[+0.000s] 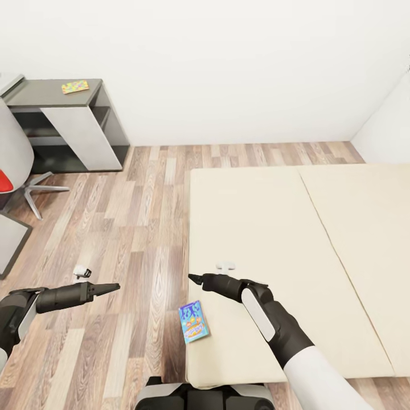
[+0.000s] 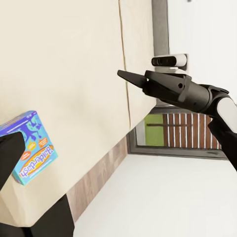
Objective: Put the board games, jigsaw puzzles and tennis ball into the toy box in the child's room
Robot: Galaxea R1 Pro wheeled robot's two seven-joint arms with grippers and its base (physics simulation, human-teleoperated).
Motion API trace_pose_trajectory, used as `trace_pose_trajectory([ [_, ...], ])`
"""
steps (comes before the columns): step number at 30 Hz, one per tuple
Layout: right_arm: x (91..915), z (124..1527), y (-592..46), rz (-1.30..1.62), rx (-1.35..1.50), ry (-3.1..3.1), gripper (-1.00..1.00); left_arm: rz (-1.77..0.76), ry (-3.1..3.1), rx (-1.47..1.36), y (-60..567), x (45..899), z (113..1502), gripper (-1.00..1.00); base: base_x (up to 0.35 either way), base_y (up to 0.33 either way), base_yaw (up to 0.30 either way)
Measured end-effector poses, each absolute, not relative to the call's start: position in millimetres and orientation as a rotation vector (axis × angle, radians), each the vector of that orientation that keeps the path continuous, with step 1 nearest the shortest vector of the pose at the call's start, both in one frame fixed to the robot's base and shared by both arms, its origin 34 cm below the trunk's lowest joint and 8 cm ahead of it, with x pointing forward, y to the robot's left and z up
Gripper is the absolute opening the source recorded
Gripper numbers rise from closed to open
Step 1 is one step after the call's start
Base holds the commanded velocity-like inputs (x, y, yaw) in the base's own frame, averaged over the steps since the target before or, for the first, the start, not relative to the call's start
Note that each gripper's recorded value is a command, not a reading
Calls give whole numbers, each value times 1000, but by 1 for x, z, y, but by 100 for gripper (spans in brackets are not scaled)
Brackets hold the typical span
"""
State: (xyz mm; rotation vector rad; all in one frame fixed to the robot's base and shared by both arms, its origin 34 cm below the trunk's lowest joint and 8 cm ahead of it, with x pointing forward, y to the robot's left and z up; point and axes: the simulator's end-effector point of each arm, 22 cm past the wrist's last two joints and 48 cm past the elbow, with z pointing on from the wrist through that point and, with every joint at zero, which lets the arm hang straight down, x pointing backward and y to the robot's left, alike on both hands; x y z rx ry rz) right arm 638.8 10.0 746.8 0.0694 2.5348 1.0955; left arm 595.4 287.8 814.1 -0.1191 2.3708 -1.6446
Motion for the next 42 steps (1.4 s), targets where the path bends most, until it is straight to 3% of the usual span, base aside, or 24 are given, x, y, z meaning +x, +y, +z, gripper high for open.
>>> trace_pose_trajectory([
  [42,654,783,10,1077,28,2475,100,-1626,2314,-66,286,607,848,100,0,0,0],
])
